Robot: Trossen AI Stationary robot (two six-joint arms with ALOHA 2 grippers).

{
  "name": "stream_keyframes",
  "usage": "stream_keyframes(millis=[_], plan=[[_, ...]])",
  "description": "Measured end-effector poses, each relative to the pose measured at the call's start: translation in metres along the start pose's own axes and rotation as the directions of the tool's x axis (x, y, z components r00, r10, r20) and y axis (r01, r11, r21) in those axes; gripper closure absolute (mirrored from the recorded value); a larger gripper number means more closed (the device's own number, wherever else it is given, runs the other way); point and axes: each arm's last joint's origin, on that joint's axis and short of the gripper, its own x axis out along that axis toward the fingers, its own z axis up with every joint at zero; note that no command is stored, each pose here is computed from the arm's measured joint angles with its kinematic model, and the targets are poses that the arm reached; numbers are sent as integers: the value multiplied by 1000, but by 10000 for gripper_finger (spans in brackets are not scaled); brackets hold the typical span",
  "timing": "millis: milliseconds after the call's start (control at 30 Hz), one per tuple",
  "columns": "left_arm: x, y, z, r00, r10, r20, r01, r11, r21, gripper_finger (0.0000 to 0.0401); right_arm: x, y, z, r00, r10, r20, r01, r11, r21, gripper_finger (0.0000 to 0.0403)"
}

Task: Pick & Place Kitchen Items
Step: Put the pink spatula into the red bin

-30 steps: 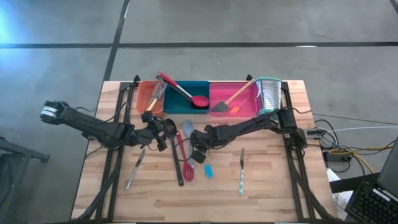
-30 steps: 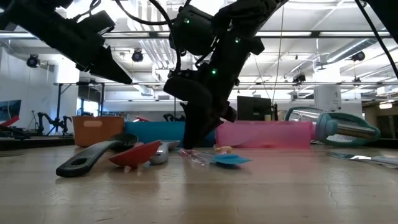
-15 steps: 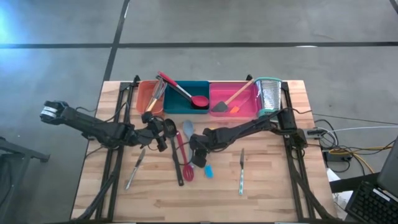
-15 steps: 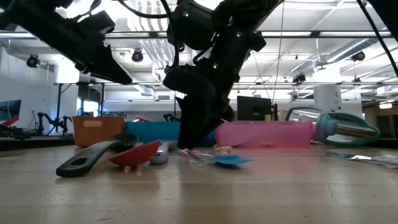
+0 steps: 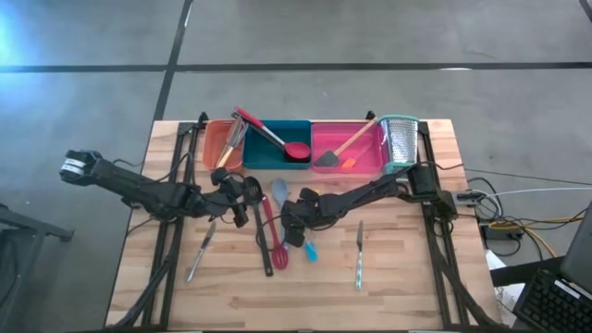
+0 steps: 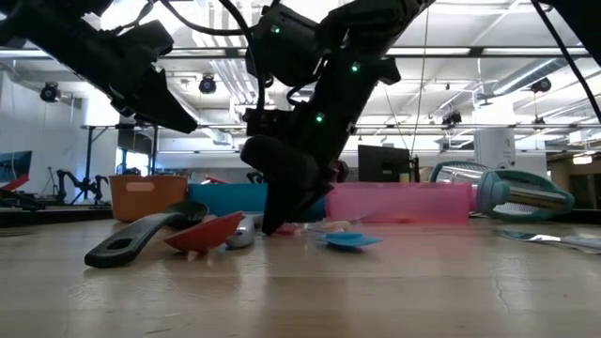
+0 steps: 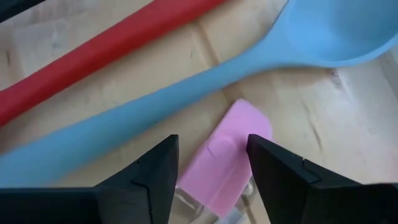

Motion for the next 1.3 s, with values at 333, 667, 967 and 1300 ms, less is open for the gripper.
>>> stream_keyframes(millis=[333, 667, 967, 1300], plan=[[3, -1, -2, 1000, 8, -15, -7, 1000, 16, 174, 1, -1, 0, 999, -30, 11, 30, 998, -49, 249], [3, -3, 5, 998, 1, 58, -8, 994, 113, 174, 0, -1, 2, 1000, -3, 0, 3, 998, -67, 365], [3, -4, 9, 996, -5, 91, -10, 987, 163, 174, -32, -4, 21, 1000, 26, -4, -26, 992, -125, 394], [5, -3, 2, 998, -2, 70, -9, 988, 151, 174, -56, -11, 23, 999, 7, -44, -13, 990, -141, 396]])
